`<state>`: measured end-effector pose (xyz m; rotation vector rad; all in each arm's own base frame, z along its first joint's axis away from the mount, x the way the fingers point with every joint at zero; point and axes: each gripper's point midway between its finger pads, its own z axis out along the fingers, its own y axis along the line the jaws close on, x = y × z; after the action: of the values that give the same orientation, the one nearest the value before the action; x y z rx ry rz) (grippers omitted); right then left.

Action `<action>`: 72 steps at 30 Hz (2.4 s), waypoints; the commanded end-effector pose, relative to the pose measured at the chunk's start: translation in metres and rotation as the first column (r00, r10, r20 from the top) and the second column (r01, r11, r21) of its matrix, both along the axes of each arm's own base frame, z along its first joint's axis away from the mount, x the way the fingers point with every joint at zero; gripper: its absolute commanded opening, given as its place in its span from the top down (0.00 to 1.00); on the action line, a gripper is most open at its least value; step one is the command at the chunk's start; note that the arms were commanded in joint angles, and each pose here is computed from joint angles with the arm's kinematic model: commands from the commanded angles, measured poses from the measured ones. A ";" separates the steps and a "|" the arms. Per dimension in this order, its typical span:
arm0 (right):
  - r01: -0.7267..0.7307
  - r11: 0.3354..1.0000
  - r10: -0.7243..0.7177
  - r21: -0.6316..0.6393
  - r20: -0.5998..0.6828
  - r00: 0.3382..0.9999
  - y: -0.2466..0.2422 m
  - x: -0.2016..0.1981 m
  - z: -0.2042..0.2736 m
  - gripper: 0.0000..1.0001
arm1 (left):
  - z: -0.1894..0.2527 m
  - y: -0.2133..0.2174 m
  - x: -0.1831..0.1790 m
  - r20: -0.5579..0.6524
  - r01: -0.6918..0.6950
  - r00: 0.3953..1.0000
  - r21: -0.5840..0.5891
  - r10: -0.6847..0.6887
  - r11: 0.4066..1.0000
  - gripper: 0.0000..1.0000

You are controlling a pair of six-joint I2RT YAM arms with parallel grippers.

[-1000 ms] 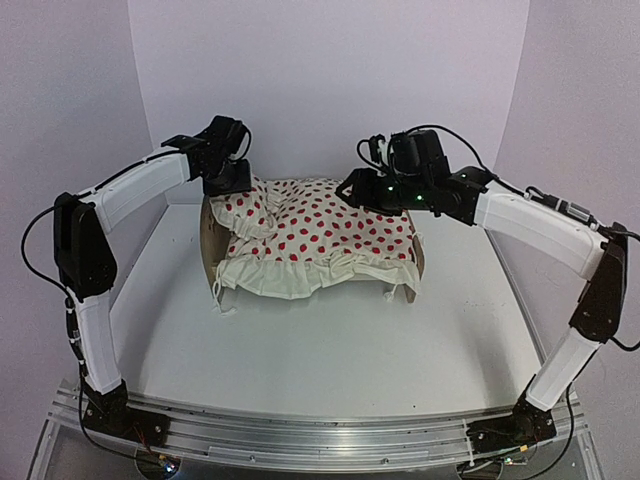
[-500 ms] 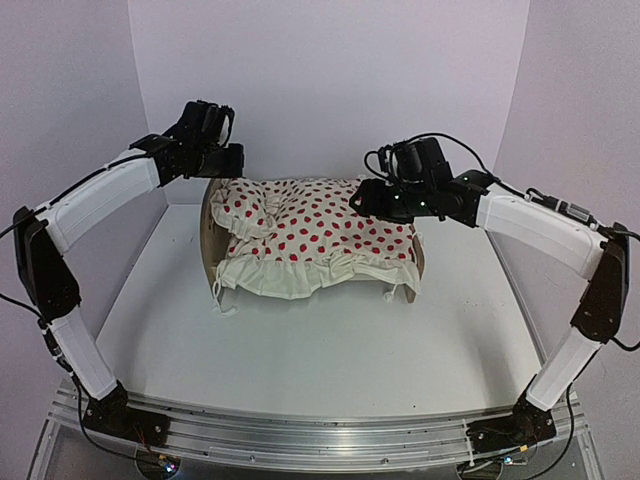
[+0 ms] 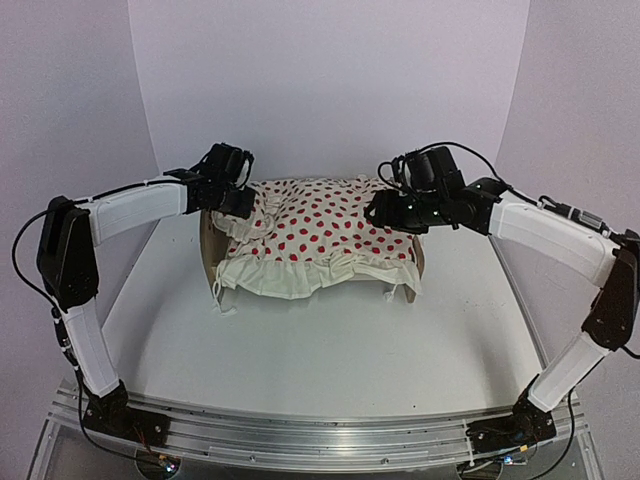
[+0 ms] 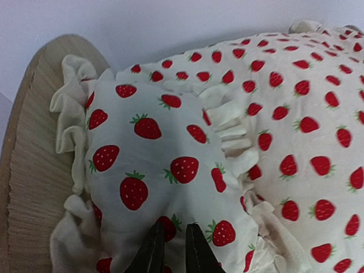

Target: Set up the pet bed

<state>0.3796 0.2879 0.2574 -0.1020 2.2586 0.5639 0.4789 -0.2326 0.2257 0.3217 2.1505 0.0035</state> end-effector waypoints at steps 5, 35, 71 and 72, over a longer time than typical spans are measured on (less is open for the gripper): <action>0.039 0.999 -0.040 0.030 0.038 0.998 -0.014 -0.003 0.019 0.40 | 0.025 0.009 0.000 0.014 -0.031 0.999 -0.042 0.032 0.999 0.82; -0.218 0.946 0.193 -0.239 -0.121 0.974 -0.174 0.044 -0.083 0.41 | 0.019 0.242 -0.096 0.035 -0.358 0.931 -0.101 0.363 0.928 0.53; -0.526 0.775 0.538 -0.350 -0.070 0.840 -0.136 -0.034 -0.094 1.00 | 0.002 0.252 -0.088 0.010 -0.357 0.934 -0.047 0.358 0.933 0.52; -0.535 0.775 0.543 -0.336 -0.079 0.836 -0.131 -0.049 -0.095 1.00 | 0.000 0.251 -0.087 0.008 -0.356 0.934 -0.047 0.356 0.933 0.52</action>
<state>0.3797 0.1373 0.1419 -0.9283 2.3170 0.4106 0.3829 0.0195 0.2184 -0.1131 2.1982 0.1766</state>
